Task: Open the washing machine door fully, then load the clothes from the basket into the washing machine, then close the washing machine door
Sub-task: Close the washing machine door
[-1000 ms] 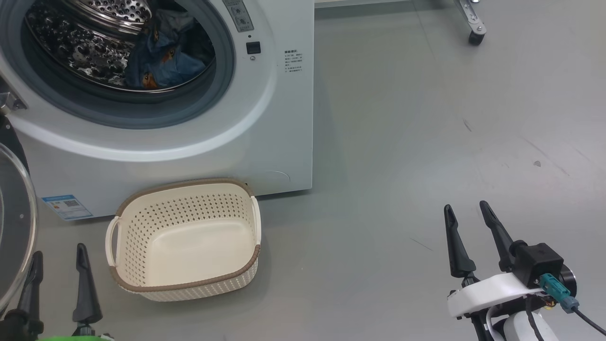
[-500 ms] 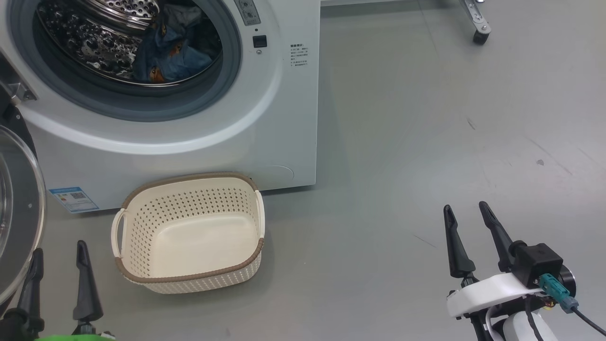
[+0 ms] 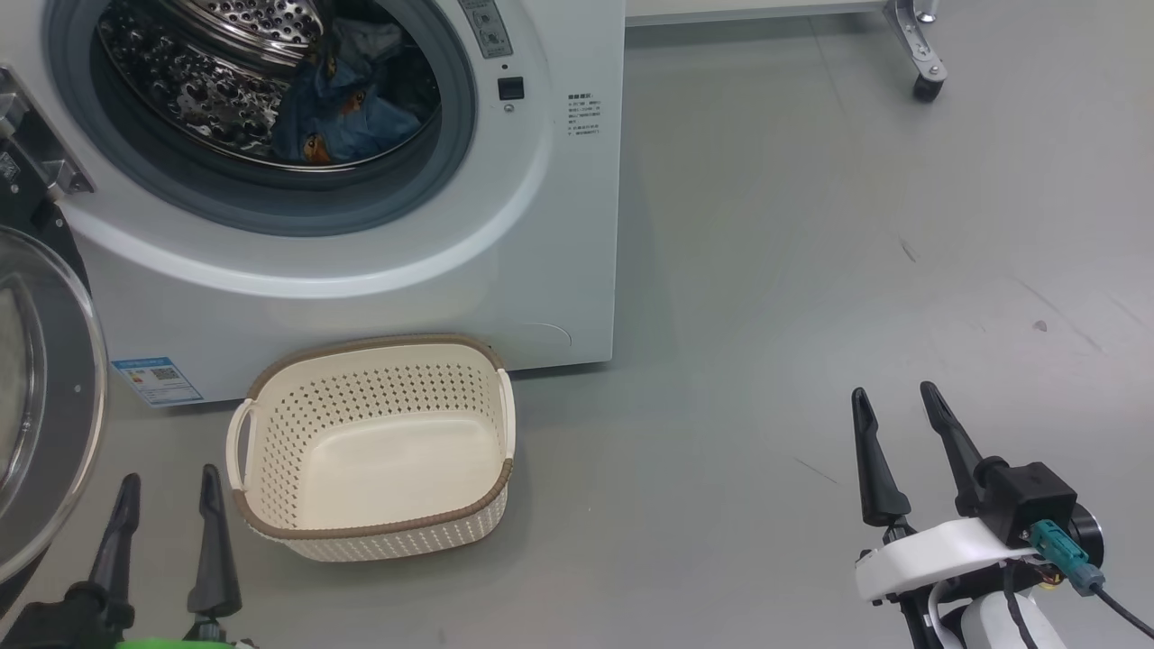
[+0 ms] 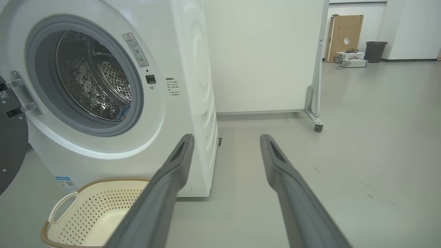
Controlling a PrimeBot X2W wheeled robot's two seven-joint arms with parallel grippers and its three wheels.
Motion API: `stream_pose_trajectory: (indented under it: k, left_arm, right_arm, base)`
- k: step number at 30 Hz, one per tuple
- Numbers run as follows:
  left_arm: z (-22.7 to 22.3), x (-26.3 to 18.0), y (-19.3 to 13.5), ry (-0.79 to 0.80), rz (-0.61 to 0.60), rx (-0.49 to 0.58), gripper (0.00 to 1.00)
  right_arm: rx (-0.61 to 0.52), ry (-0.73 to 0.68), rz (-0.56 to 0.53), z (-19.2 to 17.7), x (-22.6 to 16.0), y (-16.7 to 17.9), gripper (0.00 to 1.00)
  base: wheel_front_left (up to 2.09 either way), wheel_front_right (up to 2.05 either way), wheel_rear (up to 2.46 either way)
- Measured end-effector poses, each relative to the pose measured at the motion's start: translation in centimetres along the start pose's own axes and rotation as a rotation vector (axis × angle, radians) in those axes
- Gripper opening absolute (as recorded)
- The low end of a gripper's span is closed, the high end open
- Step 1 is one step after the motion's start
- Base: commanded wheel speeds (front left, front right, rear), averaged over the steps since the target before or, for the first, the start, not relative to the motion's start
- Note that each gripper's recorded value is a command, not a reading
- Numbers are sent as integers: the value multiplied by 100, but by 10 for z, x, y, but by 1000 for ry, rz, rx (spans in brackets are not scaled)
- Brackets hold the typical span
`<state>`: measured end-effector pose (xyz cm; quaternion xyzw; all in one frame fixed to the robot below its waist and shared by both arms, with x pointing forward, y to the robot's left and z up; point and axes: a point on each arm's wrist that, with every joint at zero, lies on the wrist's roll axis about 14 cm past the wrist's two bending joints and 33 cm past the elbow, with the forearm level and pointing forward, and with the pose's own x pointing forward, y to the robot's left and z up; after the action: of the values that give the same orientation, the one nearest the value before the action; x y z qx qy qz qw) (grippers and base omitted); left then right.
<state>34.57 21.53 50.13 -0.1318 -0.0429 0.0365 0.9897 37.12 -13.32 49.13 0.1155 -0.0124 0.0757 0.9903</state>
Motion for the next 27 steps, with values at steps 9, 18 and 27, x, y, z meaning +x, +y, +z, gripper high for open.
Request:
stream_pose_trajectory:
  k: [9, 18, 27]
  left_arm:
    - [-1, -12, 1, 6, 7, -8, 100]
    - [-4, -36, 21, 16, 78, -18, 100]
    - [-6, -63, 56, 23, 207, -29, 100]
  right_arm:
    - [-12, -10, 48, 3, 5, 14, 100]
    - [-7, 8, 116, -3, 6, 36, 100]
    - [-1, 23, 205, -8, 14, 64, 100]
  base:
    - [0, 0, 0]
    - [0, 0, 0]
    - [0, 0, 0]
